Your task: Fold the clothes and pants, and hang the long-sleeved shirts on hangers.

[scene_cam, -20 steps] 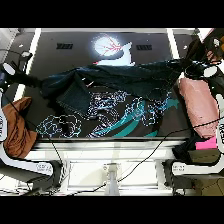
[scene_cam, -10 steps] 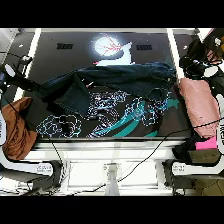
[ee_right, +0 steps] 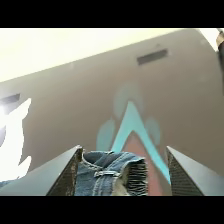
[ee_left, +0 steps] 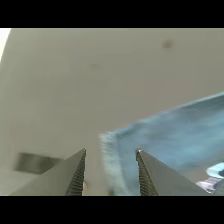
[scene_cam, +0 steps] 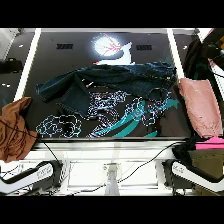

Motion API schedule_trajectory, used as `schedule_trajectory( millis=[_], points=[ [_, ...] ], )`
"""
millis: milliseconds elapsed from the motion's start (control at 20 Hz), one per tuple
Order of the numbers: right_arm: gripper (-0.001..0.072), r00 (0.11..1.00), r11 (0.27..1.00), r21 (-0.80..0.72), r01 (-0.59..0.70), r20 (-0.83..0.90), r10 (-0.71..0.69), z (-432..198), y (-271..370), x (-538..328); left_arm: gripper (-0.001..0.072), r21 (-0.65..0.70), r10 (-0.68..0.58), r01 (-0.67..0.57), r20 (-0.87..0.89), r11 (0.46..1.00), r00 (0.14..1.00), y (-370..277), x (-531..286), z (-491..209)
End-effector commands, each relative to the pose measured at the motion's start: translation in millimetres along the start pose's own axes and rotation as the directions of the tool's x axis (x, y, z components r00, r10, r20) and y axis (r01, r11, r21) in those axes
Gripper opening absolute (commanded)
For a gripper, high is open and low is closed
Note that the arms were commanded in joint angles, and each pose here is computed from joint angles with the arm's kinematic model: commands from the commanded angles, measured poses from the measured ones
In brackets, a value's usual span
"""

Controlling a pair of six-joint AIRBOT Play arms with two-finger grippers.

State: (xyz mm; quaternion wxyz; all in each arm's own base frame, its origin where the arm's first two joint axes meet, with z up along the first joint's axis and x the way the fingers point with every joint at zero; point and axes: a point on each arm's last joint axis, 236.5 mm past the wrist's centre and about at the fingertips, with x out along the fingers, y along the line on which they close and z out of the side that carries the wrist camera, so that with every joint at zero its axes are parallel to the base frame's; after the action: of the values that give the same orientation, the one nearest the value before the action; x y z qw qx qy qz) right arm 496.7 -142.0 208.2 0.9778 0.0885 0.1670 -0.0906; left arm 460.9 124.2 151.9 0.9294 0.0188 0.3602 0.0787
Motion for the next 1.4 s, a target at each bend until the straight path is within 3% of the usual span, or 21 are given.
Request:
schedule_trajectory(
  millis=[0,100,200,250,300,400,500,550,600,650,1100,1350],
  points=[
    [0.0597,0.999,0.999,-0.030,0.014,-0.048,-0.015,0,-9,-27,0.0363,-0.125,-0.195,0.195,0.011,0.973,0.981,-52,-26,-19],
    [0.0597,0.992,0.998,-0.056,0.013,-0.123,-0.020,-18,-12,-29,0.0372,-0.238,-0.307,0.287,-0.050,0.928,0.951,-84,-22,-66],
    [0.0596,0.984,0.996,-0.083,0.013,-0.175,-0.028,-30,-14,-31,0.0381,-0.404,-0.469,0.396,-0.097,0.825,0.878,-129,-26,-119],
    [0.0596,0.981,0.996,-0.090,0.013,-0.190,-0.030,-34,-15,-31,0.0430,-0.460,-0.539,0.438,-0.109,0.773,0.835,-150,-31,-142],
    [0.0596,0.979,0.996,-0.093,0.011,-0.204,-0.030,-37,-15,-32,0.0486,-0.481,-0.601,0.481,-0.126,0.733,0.789,-171,-37,-164],
    [0.0596,0.973,0.996,-0.090,0.003,-0.230,-0.024,-44,-14,-32,0.0488,-0.426,-0.685,0.567,-0.202,0.705,0.700,-212,-50,-209],
    [0.0595,0.967,0.996,-0.087,-0.004,-0.253,-0.018,-50,-13,-32,0.0492,-0.394,-0.707,0.592,-0.297,0.703,0.642,-241,-56,-248],
    [0.0596,0.966,0.996,-0.087,-0.006,-0.258,-0.017,-51,-12,-33,0.0533,-0.365,-0.699,0.598,-0.327,0.714,0.636,-249,-56,-260],
    [0.0596,0.965,0.996,-0.087,-0.007,-0.263,-0.016,-52,-12,-33,0.0625,-0.346,-0.691,0.598,-0.332,0.723,0.642,-256,-52,-265],
    [0.0596,0.964,0.996,-0.087,-0.009,-0.266,-0.015,-53,-12,-33,0.0658,-0.334,-0.684,0.597,-0.320,0.729,0.655,-260,-48,-264],
    [0.0596,0.962,0.996,-0.084,-0.011,-0.273,-0.013,-54,-11,-34,0.0658,-0.383,-0.657,0.538,-0.356,0.751,0.665,-270,-27,-280],
    [0.0595,0.950,0.997,-0.079,-0.023,-0.311,-0.003,-63,-9,-36,0.0658,-0.312,-0.604,0.518,-0.352,0.796,0.715,-257,-14,-279]
  ],
)
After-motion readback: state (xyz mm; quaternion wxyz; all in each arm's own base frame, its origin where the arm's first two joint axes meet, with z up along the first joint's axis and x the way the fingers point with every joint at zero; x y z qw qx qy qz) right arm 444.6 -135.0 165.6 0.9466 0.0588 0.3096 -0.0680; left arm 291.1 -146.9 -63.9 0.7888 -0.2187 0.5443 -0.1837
